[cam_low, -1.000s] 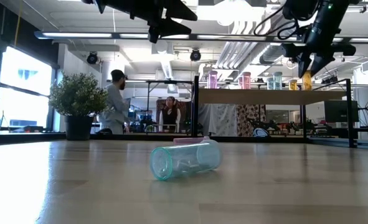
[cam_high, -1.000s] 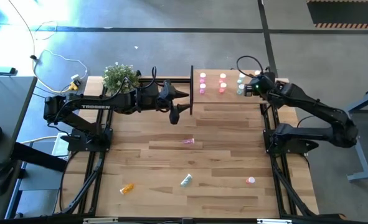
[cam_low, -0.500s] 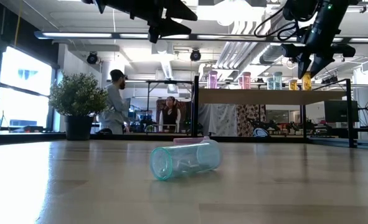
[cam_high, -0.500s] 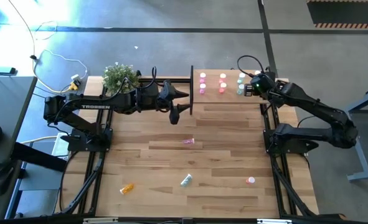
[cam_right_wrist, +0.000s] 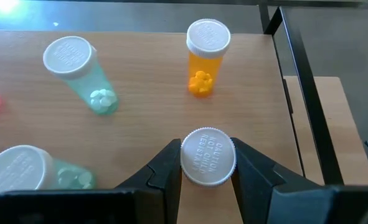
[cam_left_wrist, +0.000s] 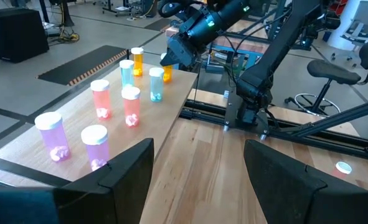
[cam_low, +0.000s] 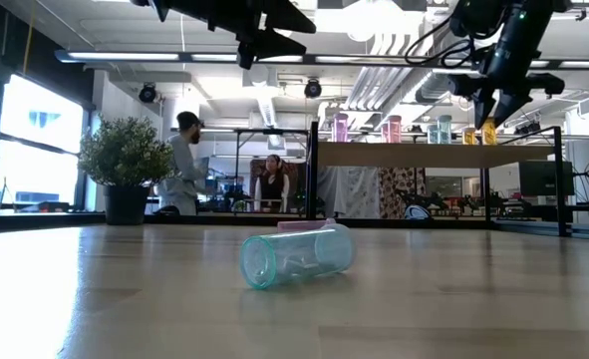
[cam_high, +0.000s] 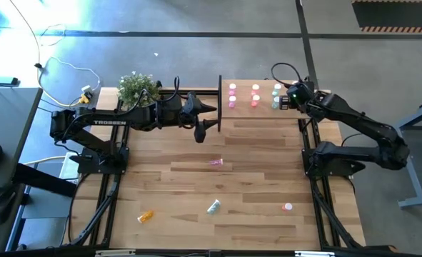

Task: Pick and place medicine bottles onto shelf by color
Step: Put the top orange pill bottle on the shelf aligned with the other orange pill bottle

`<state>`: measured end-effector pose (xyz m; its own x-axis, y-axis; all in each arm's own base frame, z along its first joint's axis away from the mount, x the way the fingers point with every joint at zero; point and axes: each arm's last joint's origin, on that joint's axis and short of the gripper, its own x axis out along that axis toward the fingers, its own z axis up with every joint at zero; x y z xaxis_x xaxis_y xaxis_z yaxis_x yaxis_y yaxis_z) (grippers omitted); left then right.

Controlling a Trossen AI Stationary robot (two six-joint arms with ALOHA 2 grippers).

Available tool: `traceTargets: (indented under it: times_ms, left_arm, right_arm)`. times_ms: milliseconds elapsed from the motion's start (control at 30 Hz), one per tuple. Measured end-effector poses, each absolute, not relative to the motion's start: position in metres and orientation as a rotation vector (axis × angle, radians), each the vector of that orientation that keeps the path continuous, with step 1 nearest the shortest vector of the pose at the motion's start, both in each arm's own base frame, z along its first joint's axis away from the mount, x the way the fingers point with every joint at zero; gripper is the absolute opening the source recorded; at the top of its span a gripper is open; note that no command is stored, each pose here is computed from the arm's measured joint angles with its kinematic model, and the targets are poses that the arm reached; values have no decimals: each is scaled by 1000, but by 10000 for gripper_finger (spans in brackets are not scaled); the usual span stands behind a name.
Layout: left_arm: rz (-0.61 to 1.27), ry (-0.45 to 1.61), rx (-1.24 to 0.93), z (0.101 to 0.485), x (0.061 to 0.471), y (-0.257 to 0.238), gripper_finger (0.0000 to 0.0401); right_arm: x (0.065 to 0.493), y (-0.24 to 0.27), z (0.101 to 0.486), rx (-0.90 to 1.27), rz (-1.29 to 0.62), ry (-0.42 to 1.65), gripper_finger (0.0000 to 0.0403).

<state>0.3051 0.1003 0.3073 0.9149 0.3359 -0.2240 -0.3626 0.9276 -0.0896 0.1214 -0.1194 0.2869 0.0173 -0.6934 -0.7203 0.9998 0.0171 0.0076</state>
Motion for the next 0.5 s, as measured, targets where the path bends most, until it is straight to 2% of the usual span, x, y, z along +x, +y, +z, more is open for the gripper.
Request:
traceTargets:
  times_ms: [333,500]
  left_arm:
    - [361,207,-131,307,305,100,241]
    - [361,207,-131,307,305,100,241]
  right_arm:
    - [121,-119,287,627,-1460,629,105]
    - [121,-119,287,628,-1458,631,129]
